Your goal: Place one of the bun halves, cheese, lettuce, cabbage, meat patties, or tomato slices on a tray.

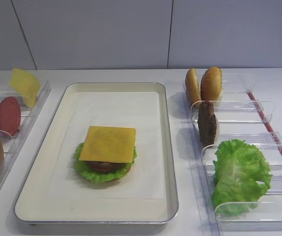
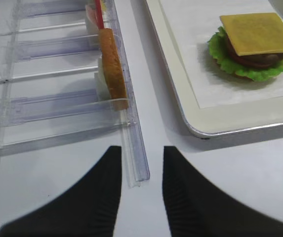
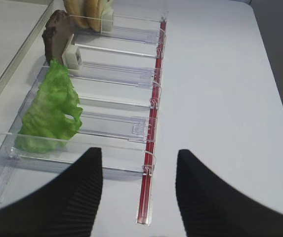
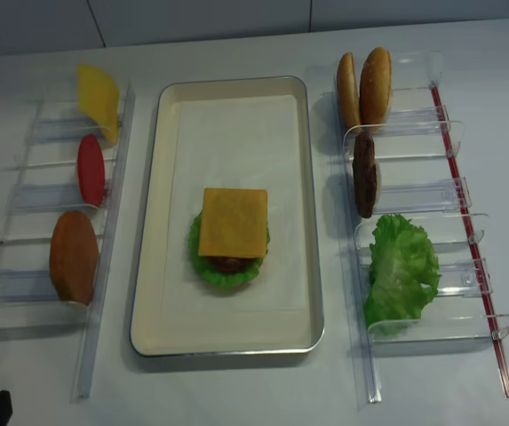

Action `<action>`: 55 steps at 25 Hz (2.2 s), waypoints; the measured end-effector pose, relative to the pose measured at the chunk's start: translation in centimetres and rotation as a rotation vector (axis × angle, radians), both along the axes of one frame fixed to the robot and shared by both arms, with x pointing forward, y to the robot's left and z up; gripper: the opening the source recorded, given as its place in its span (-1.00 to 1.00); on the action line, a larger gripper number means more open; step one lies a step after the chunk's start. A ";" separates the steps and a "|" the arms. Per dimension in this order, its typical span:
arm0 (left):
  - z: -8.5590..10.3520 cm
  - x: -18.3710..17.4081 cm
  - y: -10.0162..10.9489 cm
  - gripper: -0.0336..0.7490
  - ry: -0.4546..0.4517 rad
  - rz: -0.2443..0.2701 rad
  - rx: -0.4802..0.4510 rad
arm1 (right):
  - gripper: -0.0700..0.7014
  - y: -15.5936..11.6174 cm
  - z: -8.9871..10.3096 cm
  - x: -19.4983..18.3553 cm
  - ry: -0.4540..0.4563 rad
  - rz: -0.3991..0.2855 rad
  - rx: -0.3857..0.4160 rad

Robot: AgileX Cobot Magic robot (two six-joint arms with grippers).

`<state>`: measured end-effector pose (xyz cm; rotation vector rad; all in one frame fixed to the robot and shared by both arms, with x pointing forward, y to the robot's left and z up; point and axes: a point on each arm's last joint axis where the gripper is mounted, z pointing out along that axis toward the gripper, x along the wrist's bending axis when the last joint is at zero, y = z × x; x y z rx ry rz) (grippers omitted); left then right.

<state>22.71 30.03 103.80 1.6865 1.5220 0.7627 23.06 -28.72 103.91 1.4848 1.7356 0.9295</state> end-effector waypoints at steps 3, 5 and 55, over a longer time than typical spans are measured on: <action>0.0 0.0 0.0 -0.35 0.000 0.011 0.000 | 0.07 0.0 0.0 0.0 0.000 0.000 0.000; 0.0 0.0 0.0 -0.35 0.000 0.011 0.000 | 0.07 0.0 0.0 0.0 0.000 0.000 0.000; 0.0 0.0 0.0 -0.35 0.000 0.013 -0.002 | 0.07 0.0 0.0 0.0 0.002 0.001 -0.002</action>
